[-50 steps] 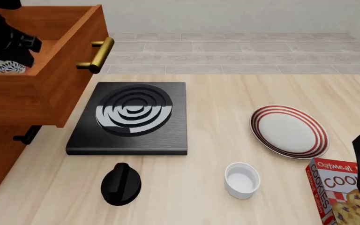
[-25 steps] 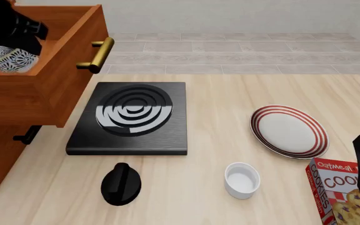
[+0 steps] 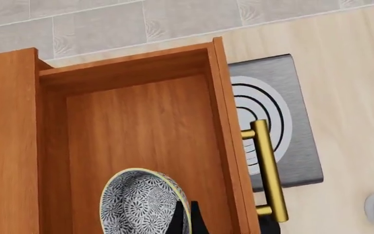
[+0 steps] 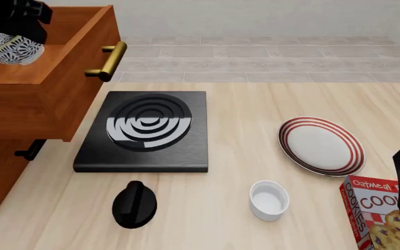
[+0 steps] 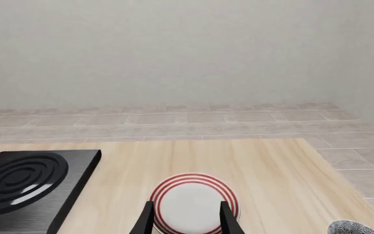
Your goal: Pick the akita bowl in the top layer of the wooden cabinet and place it on the plate.
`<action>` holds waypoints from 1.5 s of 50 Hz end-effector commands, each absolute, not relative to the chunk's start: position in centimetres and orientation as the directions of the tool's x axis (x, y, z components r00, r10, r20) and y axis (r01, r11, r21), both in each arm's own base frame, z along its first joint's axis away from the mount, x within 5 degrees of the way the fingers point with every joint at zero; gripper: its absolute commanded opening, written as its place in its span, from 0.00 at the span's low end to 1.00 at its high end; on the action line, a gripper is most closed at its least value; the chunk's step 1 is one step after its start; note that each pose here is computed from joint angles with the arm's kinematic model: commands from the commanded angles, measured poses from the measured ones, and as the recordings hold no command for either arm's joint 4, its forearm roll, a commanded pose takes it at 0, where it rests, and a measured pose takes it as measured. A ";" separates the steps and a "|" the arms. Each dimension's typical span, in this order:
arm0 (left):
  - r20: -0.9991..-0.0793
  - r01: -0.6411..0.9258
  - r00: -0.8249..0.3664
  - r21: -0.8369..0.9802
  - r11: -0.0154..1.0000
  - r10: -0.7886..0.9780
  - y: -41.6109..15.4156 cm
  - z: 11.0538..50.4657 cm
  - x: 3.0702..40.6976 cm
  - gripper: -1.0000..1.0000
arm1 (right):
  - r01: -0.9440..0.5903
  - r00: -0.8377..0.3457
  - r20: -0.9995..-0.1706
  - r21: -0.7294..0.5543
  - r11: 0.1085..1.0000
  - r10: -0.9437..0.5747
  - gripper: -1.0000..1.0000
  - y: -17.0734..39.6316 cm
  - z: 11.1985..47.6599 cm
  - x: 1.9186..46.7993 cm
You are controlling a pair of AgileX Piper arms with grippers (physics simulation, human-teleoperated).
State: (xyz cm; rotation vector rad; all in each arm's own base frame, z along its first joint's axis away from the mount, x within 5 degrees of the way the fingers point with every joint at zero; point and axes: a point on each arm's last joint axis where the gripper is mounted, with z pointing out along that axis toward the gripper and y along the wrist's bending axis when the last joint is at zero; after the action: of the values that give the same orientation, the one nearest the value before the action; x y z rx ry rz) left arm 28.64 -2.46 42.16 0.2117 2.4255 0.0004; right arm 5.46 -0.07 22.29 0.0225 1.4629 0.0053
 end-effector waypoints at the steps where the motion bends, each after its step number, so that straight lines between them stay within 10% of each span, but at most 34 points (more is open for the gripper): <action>1: -0.676 0.162 -0.720 0.053 0.985 0.155 -3.0 43.3 28.3 0.00 | 0.012 0.110 -0.994 0.018 1.000 0.016 1.00 -0.1 22.3 5.5; 75: -0.862 0.311 -0.456 0.080 0.947 0.223 -8.1 52.7 29.3 0.00 | 0.010 0.110 -0.994 0.009 1.000 0.008 1.00 -0.1 22.2 5.5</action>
State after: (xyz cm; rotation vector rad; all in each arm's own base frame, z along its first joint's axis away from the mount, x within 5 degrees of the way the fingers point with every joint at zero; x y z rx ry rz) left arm 29.36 -6.72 52.29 0.3481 2.1005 -0.0730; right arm 5.46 -0.06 22.27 0.0172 1.4591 -0.0001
